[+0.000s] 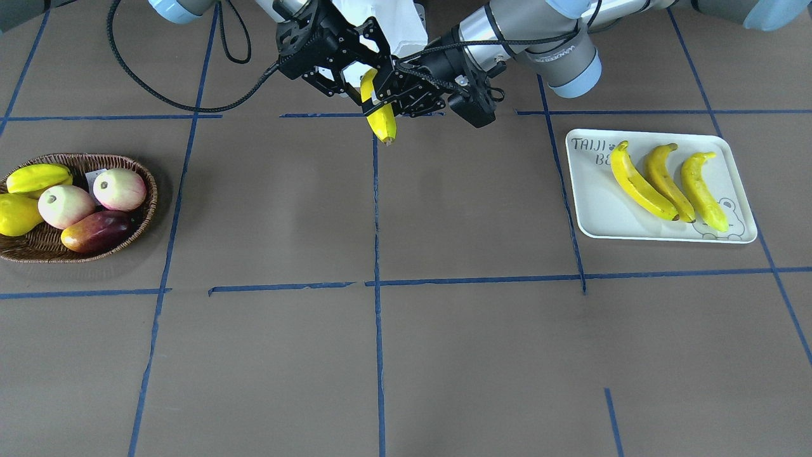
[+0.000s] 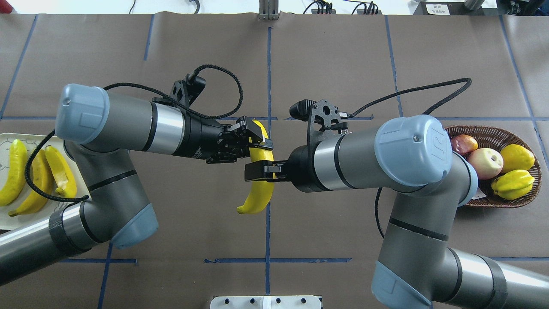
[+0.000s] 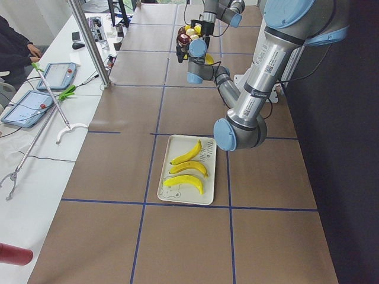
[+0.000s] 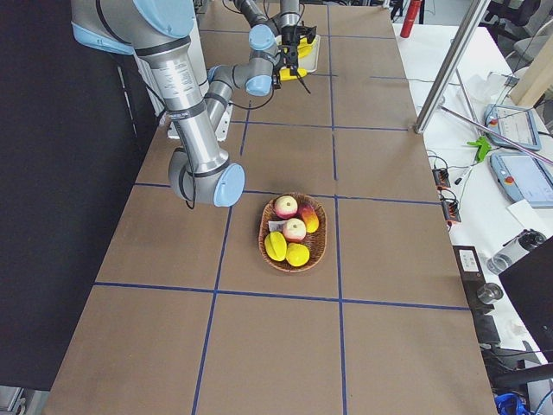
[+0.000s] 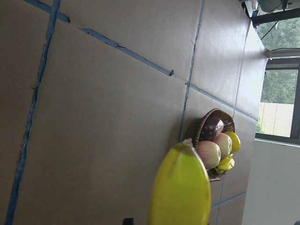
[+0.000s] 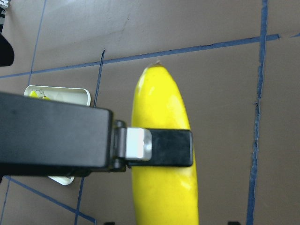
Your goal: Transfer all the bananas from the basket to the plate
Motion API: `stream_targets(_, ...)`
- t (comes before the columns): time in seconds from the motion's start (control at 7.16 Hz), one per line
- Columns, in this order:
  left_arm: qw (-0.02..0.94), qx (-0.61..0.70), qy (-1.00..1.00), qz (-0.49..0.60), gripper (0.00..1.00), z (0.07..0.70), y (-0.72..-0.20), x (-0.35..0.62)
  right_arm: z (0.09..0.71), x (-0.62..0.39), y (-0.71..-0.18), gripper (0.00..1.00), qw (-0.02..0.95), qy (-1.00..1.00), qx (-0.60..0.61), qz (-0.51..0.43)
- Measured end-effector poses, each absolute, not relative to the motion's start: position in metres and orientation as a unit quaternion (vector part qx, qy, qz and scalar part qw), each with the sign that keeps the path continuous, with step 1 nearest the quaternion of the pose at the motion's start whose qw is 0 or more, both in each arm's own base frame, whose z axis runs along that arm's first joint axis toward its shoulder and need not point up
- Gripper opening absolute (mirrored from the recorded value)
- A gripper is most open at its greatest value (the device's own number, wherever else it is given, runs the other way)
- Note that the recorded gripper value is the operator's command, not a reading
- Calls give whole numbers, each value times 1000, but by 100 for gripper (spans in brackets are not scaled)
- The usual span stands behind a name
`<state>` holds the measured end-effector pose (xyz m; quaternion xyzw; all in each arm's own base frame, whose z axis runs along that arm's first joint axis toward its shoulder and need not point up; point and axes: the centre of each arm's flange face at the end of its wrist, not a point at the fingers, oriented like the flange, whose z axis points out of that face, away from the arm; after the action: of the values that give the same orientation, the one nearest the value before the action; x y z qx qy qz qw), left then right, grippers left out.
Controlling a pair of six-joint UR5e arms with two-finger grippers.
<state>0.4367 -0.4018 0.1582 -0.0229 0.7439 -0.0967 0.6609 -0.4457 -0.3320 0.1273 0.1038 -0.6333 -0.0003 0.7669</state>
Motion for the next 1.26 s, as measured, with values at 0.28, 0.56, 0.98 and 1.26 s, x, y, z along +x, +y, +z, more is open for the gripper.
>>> stream_targets(0.28, 677, -22, 726, -117, 0, 165, -416, 432, 121, -430, -328, 100, 760, -641, 107, -3)
stream_targets(0.56, 713, -31, 684, -152, 0, 181, -445, 414, 127, -389, -322, 100, 753, -649, 108, -4)
stream_targets(0.98, 773, -19, 619, -141, 0, 277, -475, 314, 188, -300, -364, 100, 780, -617, 93, 31)
stream_targets(1.26, 813, 24, 574, -89, 0, 369, -458, 235, 227, -255, -388, 100, 799, -591, 96, 52)
